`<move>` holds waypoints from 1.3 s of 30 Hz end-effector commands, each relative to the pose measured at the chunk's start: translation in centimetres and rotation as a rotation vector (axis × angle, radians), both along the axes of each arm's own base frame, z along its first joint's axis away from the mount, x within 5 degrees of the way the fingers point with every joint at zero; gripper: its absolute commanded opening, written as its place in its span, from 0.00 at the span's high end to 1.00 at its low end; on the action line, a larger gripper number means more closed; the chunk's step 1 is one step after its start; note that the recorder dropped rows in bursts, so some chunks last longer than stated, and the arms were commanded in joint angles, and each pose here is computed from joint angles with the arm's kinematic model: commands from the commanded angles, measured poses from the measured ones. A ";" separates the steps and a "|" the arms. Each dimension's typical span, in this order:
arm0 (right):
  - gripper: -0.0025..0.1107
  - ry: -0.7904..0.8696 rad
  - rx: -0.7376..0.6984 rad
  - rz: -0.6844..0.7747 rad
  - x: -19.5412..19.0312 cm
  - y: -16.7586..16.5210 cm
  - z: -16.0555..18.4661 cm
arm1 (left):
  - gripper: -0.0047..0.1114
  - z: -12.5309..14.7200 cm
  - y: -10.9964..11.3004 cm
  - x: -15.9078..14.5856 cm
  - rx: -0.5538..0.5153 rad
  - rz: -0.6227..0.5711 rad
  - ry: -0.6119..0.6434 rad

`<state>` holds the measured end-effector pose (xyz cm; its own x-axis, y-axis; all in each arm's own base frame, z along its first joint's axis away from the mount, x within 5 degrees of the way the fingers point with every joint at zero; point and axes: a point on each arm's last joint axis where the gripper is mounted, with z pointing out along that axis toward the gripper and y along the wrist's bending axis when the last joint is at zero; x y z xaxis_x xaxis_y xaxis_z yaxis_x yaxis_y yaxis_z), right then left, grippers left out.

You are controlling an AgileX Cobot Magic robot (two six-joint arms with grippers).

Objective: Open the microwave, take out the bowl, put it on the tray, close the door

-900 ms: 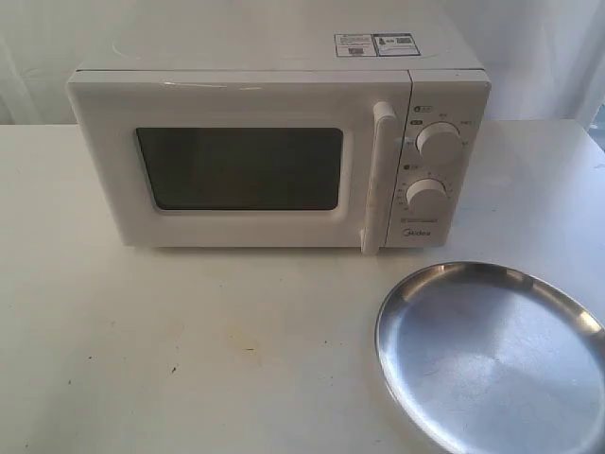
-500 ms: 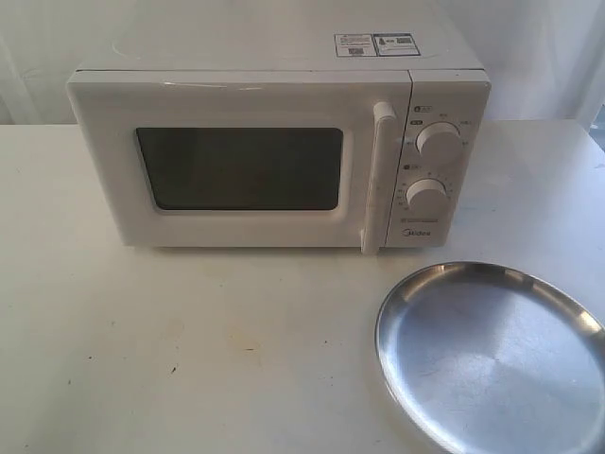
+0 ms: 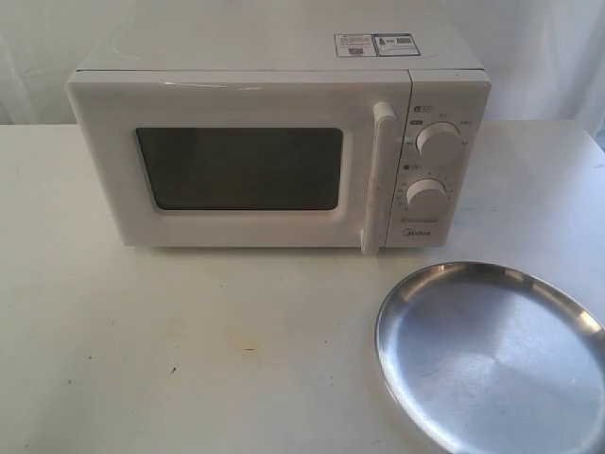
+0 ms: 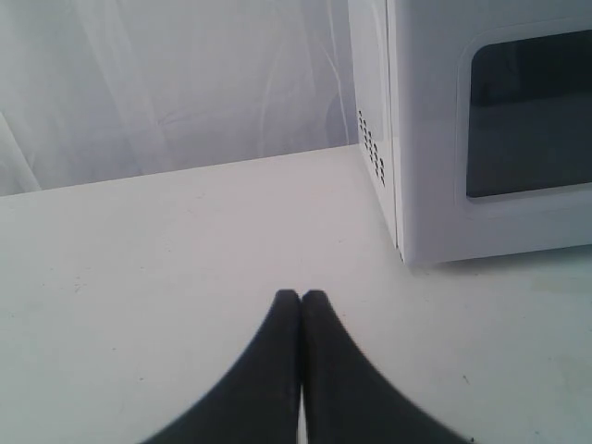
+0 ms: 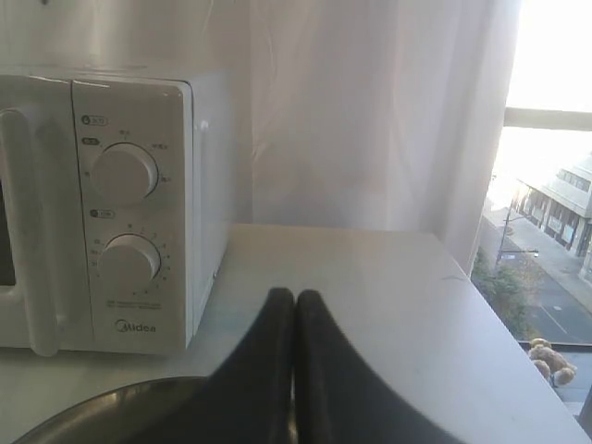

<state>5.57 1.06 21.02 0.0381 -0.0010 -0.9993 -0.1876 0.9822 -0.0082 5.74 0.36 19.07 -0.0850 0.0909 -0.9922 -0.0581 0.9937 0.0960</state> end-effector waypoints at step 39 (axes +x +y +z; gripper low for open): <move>0.98 -0.560 0.197 0.457 -3.2 2.9 4.8 | 0.96 0.1 0.0 0.0 -0.007 -0.004 -0.009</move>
